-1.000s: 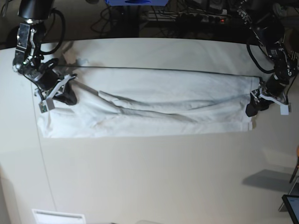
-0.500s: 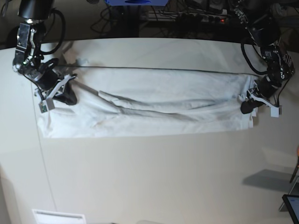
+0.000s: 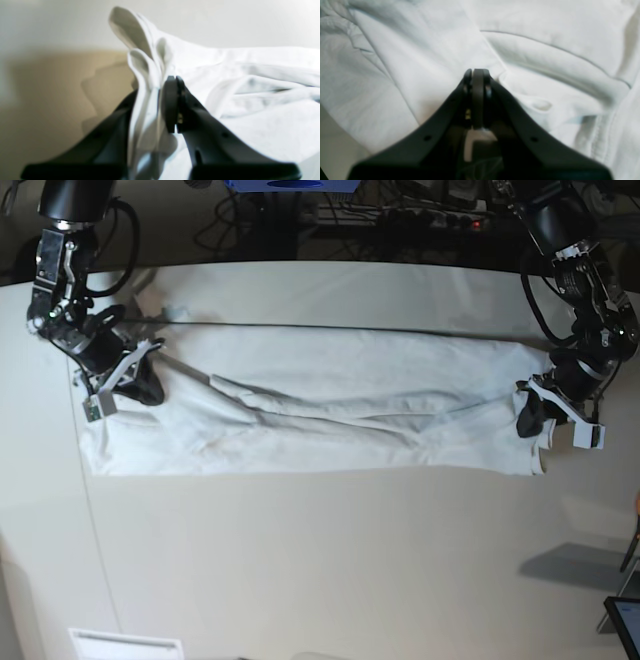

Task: Fold the T-shirt properly
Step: 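Lift the strip end with the left gripper and fold it toward the right gripper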

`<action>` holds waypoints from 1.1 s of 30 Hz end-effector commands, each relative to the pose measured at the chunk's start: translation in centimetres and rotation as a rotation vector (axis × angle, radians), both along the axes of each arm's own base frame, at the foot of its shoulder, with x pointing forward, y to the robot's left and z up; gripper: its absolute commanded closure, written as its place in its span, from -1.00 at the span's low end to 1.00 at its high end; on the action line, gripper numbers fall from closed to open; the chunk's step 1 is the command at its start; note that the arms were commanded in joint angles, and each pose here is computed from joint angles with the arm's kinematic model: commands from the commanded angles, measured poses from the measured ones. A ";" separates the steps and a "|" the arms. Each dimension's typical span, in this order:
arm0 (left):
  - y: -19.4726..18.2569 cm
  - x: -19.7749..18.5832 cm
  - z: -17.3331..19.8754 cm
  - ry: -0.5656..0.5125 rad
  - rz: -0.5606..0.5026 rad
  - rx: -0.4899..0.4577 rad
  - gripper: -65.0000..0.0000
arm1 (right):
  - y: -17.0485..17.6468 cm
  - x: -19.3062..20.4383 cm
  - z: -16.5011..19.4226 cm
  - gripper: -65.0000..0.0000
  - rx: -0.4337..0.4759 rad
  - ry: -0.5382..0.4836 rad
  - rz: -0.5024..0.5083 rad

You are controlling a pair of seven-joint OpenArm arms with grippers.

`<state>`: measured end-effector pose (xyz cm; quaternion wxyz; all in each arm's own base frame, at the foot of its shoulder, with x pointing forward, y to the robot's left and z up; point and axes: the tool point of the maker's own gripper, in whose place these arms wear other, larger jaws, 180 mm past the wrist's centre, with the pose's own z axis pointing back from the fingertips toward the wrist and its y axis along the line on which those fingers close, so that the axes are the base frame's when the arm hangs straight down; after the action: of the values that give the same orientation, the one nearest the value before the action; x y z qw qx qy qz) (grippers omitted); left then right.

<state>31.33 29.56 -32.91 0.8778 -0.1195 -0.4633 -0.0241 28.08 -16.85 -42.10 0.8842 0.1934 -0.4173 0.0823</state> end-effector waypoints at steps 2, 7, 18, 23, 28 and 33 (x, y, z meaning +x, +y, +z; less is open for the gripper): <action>-1.0 1.2 2.6 -0.075 -0.031 0.022 1.00 | -1.5 -1.3 -1.8 0.98 -0.099 0.098 0.005; -4.3 1.7 3.3 -0.091 -0.076 0.014 1.00 | -1.5 -1.2 -1.8 0.98 -0.099 0.096 0.005; -9.6 3.0 3.1 -0.114 -0.086 -0.116 1.00 | -1.5 -1.3 -1.9 0.98 -0.100 0.099 0.005; -12.8 3.7 3.3 -0.121 -0.141 -0.155 1.00 | -1.5 -1.3 -1.9 0.98 -0.100 0.099 0.005; -16.1 3.8 3.4 -0.119 -0.217 -0.179 1.00 | -1.5 -1.3 -1.9 0.98 -0.100 0.099 0.005; -18.2 4.1 3.4 -0.121 -0.253 -0.207 1.00 | -1.5 -1.4 -1.9 0.98 -0.100 0.101 0.005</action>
<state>34.44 11.46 -31.50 0.8411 -0.2577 -0.4664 -0.0928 28.17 -16.94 -42.08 0.8846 0.1915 -0.4174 0.0809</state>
